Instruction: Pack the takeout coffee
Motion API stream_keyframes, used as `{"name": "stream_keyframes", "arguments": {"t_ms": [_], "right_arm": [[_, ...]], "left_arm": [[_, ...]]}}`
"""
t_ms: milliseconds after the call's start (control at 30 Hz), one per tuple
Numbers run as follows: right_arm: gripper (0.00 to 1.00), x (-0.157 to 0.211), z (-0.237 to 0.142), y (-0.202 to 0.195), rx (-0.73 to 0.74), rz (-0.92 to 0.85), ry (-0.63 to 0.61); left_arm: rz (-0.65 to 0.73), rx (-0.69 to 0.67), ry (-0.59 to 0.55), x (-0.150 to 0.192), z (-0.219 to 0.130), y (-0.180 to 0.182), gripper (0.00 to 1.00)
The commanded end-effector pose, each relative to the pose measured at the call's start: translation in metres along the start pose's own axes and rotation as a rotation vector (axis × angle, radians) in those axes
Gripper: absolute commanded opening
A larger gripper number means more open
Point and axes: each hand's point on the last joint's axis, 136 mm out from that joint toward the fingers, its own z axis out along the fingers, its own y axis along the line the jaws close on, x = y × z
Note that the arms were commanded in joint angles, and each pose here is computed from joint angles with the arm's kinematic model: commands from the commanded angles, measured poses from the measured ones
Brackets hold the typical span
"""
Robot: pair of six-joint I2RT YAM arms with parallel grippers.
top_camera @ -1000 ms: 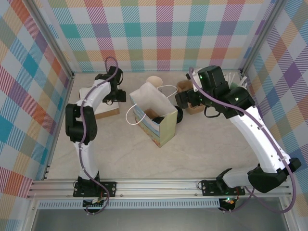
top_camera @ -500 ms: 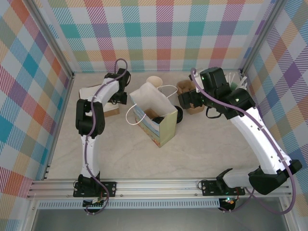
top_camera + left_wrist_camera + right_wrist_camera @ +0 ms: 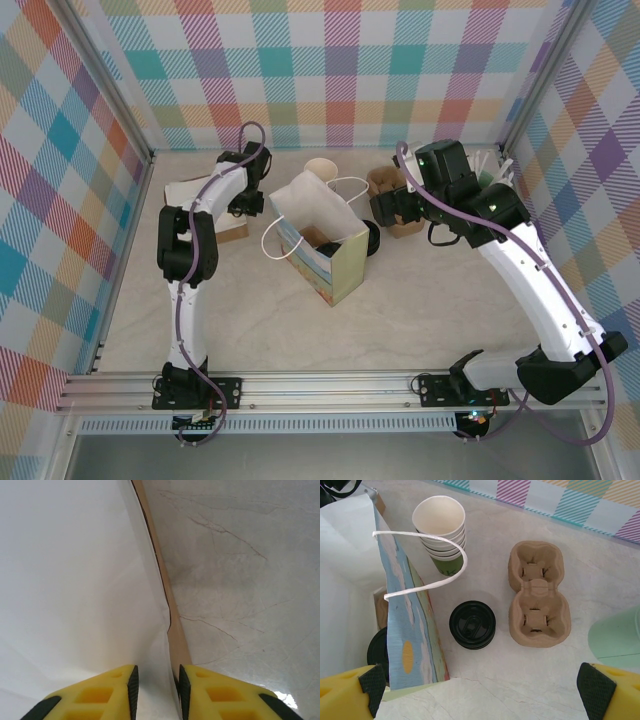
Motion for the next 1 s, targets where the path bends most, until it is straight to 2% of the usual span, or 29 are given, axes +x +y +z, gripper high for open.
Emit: {"name": "stream_keyframes", "arguments": {"t_ms": [0,667,967], "right_arm": [[1.00,-0.006,0.003,0.000,-0.006,0.028,-0.021],[1.00,-0.001,0.010,0.001,-0.009,0.029,0.005],[1.00,-0.001,0.009,0.001,-0.006,0.030,0.004]], "left_arm": [[0.006,-0.003,-0.024,-0.004,-0.019,0.003,0.26],[-0.001,-0.016,-0.089,-0.016,-0.044,0.015,0.23],[0.003,-0.021,-0.074,-0.013,-0.039,0.017,0.12]]}}
